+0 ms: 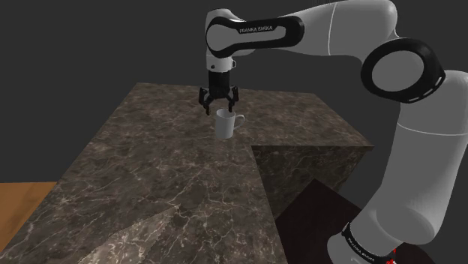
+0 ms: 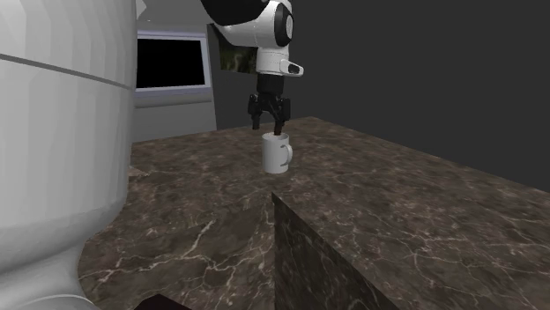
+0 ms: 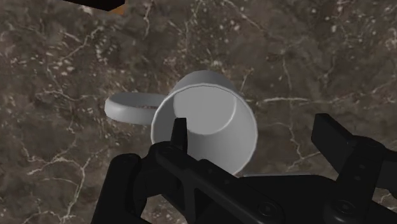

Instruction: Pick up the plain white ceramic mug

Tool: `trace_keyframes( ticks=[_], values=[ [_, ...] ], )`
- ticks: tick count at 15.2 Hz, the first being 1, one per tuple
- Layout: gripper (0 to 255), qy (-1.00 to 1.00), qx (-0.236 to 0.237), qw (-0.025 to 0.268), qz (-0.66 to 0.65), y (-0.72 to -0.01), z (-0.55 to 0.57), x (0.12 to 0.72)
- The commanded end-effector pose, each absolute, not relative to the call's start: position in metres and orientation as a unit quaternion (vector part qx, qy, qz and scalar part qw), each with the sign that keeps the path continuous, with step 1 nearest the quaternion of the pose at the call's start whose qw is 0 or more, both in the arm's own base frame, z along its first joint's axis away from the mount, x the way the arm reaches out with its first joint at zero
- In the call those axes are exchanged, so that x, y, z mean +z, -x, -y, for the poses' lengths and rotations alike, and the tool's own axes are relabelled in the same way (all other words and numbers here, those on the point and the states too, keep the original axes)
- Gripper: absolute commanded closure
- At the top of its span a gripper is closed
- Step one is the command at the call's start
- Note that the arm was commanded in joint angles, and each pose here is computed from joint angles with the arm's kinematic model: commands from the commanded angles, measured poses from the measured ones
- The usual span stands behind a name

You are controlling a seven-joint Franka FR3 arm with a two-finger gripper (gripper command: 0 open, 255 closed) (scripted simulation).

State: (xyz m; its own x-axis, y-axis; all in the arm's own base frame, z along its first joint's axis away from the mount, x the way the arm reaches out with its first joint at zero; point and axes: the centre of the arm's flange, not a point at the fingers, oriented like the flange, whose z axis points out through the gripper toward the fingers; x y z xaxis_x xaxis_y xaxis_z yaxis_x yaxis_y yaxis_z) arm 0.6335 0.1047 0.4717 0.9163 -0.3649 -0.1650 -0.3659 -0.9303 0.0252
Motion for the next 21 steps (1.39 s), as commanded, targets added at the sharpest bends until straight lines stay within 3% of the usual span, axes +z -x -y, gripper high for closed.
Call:
trace_keyframes(
  ticks=[1,8,9,21],
  values=[
    [0,0.978,0.085,0.004,-0.190,-0.638,-0.107,0.462],
    [0,0.978,0.085,0.004,-0.190,-0.638,-0.107,0.433],
    [255,0.978,0.085,0.004,-0.190,-0.638,-0.107,0.433],
    [255,0.978,0.085,0.004,-0.190,-0.638,-0.107,0.448]
  ],
)
